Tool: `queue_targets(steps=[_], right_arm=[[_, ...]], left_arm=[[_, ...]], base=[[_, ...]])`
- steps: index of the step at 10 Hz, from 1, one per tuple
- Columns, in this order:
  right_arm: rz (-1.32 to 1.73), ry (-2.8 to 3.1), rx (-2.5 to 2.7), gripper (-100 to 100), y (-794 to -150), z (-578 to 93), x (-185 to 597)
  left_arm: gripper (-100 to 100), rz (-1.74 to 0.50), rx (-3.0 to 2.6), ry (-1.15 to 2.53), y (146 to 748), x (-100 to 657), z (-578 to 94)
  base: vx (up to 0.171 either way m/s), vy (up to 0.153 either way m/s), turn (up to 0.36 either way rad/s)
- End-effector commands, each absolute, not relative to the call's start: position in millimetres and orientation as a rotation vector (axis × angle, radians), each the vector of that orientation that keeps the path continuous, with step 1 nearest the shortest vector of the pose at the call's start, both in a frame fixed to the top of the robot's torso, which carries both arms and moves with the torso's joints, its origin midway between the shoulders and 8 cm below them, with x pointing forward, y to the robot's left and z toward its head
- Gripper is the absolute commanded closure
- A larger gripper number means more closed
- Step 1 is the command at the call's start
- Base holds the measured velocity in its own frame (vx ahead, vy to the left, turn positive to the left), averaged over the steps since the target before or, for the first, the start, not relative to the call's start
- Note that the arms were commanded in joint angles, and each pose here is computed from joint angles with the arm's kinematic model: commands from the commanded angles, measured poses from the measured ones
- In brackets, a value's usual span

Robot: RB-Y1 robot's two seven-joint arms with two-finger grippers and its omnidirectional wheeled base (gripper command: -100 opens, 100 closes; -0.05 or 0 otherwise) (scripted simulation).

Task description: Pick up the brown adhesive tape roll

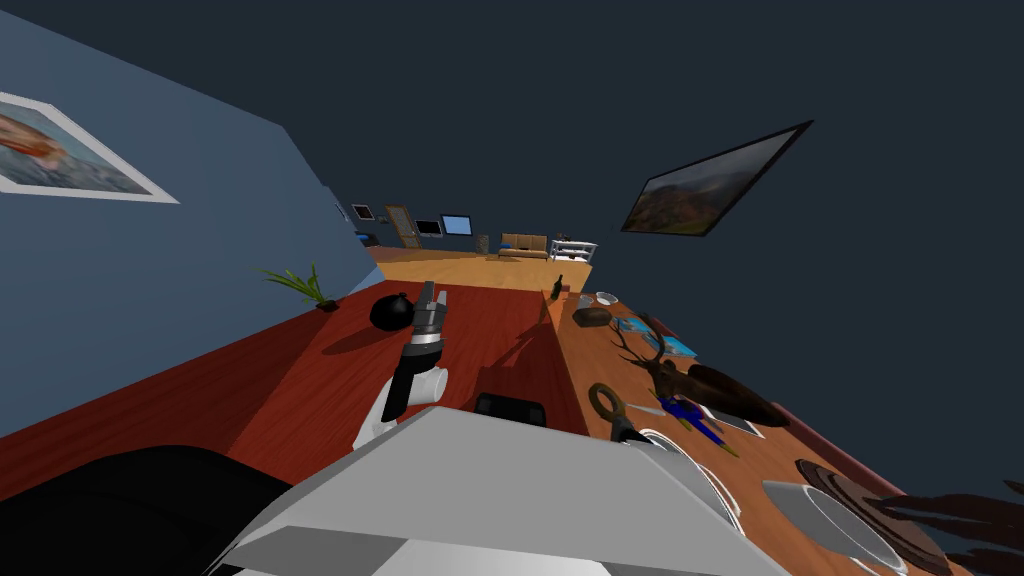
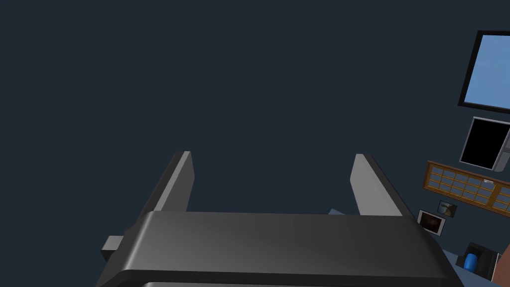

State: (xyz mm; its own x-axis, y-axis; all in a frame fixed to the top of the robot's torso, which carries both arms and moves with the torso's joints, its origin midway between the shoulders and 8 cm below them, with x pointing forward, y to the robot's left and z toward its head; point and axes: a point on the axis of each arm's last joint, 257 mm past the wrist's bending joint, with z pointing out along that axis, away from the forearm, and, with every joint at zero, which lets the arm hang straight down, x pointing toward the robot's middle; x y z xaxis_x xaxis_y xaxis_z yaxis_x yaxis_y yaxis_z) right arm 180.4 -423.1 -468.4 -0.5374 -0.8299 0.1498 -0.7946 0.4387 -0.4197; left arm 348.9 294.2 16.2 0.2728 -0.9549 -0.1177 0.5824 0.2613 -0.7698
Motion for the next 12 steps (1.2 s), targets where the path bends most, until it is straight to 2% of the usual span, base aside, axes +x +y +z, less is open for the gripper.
queue_targets(steps=[1, 6, 7, 8, 12], right_arm=[[-0.619, 2.632, -1.438, -100, -416.1, -474.7, 174.9], [-0.523, 2.663, -1.397, -100, -404.5, -483.6, 169.8], [-0.519, 2.665, -1.396, 0, -404.1, -483.9, 169.5], [-0.520, 2.658, -1.403, -100, -399.9, -492.9, 169.6], [-0.519, 2.651, -1.412, -100, -393.5, -503.4, 168.3]], left_arm=[[0, -1.149, -0.681, 0.660, 294.2, 348.9, 16.2], [0, -1.149, -0.681, 0.660, 294.2, 348.9, 16.2], [0, -1.149, -0.681, 0.660, 294.2, 348.9, 16.3], [0, -1.149, -0.681, 0.660, 294.1, 348.9, 16.3], [0, -1.149, -0.681, 0.660, 294.2, 348.9, 16.3]], base=[[0.102, -0.076, 0.096], [0.071, -0.050, 0.034], [0.007, -0.005, 0.000], [0.016, -0.022, -0.043], [0.027, -0.035, -0.030]])
